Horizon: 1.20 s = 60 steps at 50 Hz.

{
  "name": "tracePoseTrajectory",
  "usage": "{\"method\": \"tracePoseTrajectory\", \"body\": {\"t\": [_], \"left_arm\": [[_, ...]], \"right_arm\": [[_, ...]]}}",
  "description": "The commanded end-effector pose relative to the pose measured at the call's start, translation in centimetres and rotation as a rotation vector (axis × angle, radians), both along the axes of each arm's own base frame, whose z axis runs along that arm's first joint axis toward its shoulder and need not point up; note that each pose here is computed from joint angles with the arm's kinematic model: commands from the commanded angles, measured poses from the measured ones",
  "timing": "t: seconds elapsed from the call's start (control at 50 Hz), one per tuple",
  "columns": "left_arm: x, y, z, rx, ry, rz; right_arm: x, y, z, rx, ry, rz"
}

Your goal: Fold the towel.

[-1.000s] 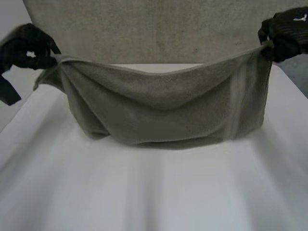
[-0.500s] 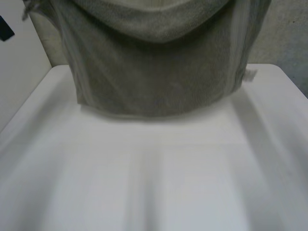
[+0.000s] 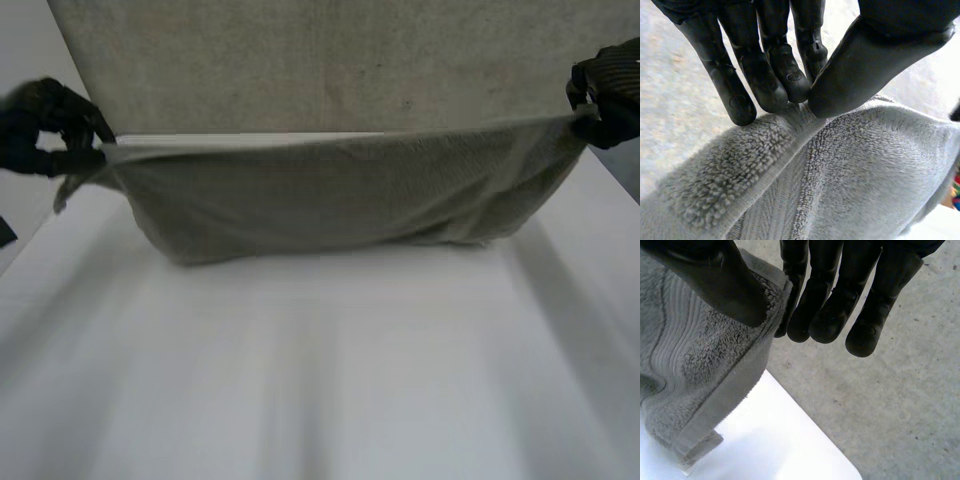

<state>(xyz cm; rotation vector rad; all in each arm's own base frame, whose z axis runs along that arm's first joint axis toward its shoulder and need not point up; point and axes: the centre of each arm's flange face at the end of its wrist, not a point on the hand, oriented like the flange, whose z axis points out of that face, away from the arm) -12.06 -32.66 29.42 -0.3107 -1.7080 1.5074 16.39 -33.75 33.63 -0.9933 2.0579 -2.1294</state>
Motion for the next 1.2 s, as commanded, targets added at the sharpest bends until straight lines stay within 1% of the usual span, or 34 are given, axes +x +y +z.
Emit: {"method": "tracePoseTrajectory", "body": {"t": [0.02, 0.06, 0.3, 0.44, 0.56, 0.6, 0.66, 0.68, 0.7, 0.72, 0.76, 0.78, 0.8, 0.82, 0.86, 0.88, 0.92, 0.94, 0.96, 0.98, 1.0, 1.02, 1.04, 1.08, 1.1, 1.14, 1.16, 1.18, 1.2], "left_arm": [[-1.1, 2.7, 1.3, -0.115, -0.058, -0.035], [-1.3, 2.9, 2.1, -0.142, -0.059, -0.040], [-1.9, 3.4, 4.5, -0.165, -0.024, -0.054], [-1.7, 4.0, 7.4, -0.247, -0.026, -0.047], [-1.3, 3.3, 6.9, -0.227, -0.015, -0.039], [-1.2, 2.2, 5.4, -0.180, 0.000, -0.038], [-1.2, 1.4, 4.6, -0.160, 0.010, -0.035], [-1.2, 0.6, 3.9, -0.145, 0.021, -0.028], [-1.7, -0.3, 3.4, -0.143, 0.031, -0.030], [-1.7, -0.3, 3.4, -0.143, 0.031, -0.030], [-3.6, -2.7, 3.0, -0.161, 0.053, -0.054], [-3.7, -2.8, 3.0, -0.161, 0.054, -0.055], [-4.3, -4.1, 3.3, -0.182, 0.062, -0.057], [-4.3, -4.1, 3.3, -0.182, 0.062, -0.057], [-4.9, -6.6, 5.5, -0.246, 0.083, -0.029], [-4.9, -6.6, 5.6, -0.247, 0.083, -0.029], [-4.8, -7.9, 9.9, -0.346, 0.122, 0.039], [-4.8, -7.9, 10.0, -0.347, 0.122, 0.039], [-4.3, -8.1, 12.3, -0.395, 0.153, 0.085], [-4.1, -7.8, 14.5, -0.444, 0.181, 0.109], [-4.1, -7.8, 14.6, -0.445, 0.181, 0.109], [-3.8, -7.5, 16.3, -0.480, 0.212, 0.118], [-3.8, -7.5, 16.4, -0.480, 0.213, 0.118], [-3.6, -6.9, 18.4, -0.495, 0.267, 0.095], [-3.6, -6.9, 18.4, -0.495, 0.267, 0.095], [-3.3, -7.1, 18.0, -0.443, 0.311, 0.085], [-3.3, -7.1, 18.0, -0.443, 0.311, 0.085], [-3.3, -7.4, 17.0, -0.402, 0.318, 0.085], [-3.3, -7.4, 17.0, -0.402, 0.318, 0.085]], "right_arm": [[-0.9, 0.8, 1.0, -0.025, -0.012, -0.015], [-1.2, 0.6, 1.2, -0.031, -0.017, -0.029], [-1.4, 0.7, 0.5, -0.004, -0.025, -0.039], [-1.3, 0.9, 0.1, 0.010, -0.019, -0.035], [-1.1, 1.0, 0.8, -0.011, -0.025, -0.029], [-1.0, 0.9, 1.3, -0.032, -0.025, -0.028], [-1.0, 0.6, 1.6, -0.044, -0.024, -0.029], [-1.0, 0.1, 1.7, -0.050, -0.025, -0.029], [-0.5, -0.6, 1.4, -0.046, -0.027, -0.015], [-0.5, -0.6, 1.4, -0.046, -0.027, -0.015], [1.4, -2.0, 1.9, -0.084, -0.034, 0.025], [1.4, -2.0, 1.9, -0.085, -0.034, 0.025], [2.4, -2.7, 2.8, -0.127, -0.042, 0.027], [2.4, -2.7, 2.8, -0.128, -0.042, 0.027], [4.8, -3.4, 5.7, -0.236, -0.089, 0.029], [4.9, -3.4, 5.7, -0.237, -0.089, 0.029], [5.9, -3.3, 10.0, -0.371, -0.195, 0.014], [5.9, -3.3, 10.1, -0.372, -0.196, 0.014], [5.6, -3.0, 12.3, -0.434, -0.265, 0.008], [5.2, -2.8, 14.1, -0.481, -0.332, 0.010], [5.2, -2.8, 14.1, -0.481, -0.333, 0.010], [4.8, -2.6, 15.2, -0.504, -0.393, 0.021], [4.8, -2.6, 15.2, -0.504, -0.393, 0.021], [4.0, -2.8, 15.8, -0.496, -0.452, 0.028], [4.0, -2.8, 15.8, -0.496, -0.453, 0.028], [3.8, -3.4, 14.0, -0.417, -0.425, 0.015], [3.8, -3.4, 14.0, -0.416, -0.425, 0.015], [3.9, -3.7, 12.3, -0.343, -0.384, 0.011], [3.9, -3.7, 12.2, -0.342, -0.384, 0.011]]}}
